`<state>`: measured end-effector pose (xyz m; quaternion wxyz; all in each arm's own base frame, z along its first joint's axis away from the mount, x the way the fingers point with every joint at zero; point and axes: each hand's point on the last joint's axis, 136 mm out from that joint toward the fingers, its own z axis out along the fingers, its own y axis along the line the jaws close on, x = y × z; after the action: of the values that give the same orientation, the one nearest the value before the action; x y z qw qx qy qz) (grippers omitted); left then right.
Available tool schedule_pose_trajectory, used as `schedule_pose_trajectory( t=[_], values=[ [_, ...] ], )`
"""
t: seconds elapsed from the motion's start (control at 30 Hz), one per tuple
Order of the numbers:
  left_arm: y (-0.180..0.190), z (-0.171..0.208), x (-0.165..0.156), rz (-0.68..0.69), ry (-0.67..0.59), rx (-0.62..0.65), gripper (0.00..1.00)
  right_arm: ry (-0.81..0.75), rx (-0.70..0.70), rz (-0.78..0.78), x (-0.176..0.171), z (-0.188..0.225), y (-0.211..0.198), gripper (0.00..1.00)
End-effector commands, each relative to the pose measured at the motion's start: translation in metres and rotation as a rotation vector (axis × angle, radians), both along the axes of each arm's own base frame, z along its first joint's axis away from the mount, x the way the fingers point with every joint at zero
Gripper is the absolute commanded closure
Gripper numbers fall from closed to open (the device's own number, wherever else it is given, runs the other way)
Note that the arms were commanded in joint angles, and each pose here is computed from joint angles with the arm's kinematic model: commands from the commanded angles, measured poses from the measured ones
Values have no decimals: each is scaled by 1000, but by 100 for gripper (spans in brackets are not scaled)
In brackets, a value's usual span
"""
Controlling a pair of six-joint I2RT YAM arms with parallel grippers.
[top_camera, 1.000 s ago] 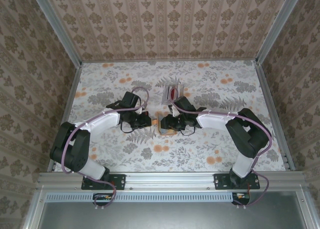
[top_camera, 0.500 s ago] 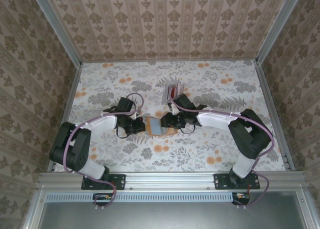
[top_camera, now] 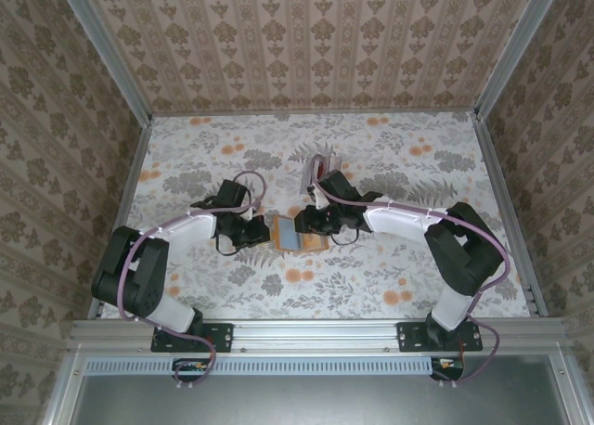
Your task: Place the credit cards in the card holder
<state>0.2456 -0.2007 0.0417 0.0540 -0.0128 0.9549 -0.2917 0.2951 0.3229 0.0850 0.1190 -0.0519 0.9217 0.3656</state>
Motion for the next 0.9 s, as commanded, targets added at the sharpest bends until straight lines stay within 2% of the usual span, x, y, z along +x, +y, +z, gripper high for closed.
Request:
schedule_pose_trajectory(
  t=[0.0, 0.07, 0.17, 0.33, 0.5, 0.7, 0.87],
  values=[
    [6, -8, -1, -6, 12, 24, 88, 2, -31, 13, 1, 0, 1, 68],
    [10, -8, -2, 5, 14, 35, 80, -7, -120, -8, 2, -9, -15, 68],
    [18, -5, -2, 26, 5, 47, 67, -2, -177, -39, 2, -17, -35, 67],
    [29, 0, 2, 46, -3, 61, 64, 7, -226, -72, 2, -23, -60, 65],
    [39, 18, 11, 60, -38, 69, 57, -14, -229, -100, 14, -12, -77, 64],
    [40, 64, 39, 62, -126, 54, 49, -68, -220, -144, 49, 10, -97, 61],
    [34, 94, 59, 54, -183, 33, 47, -100, -198, -210, 86, 28, -115, 57]
  ],
)
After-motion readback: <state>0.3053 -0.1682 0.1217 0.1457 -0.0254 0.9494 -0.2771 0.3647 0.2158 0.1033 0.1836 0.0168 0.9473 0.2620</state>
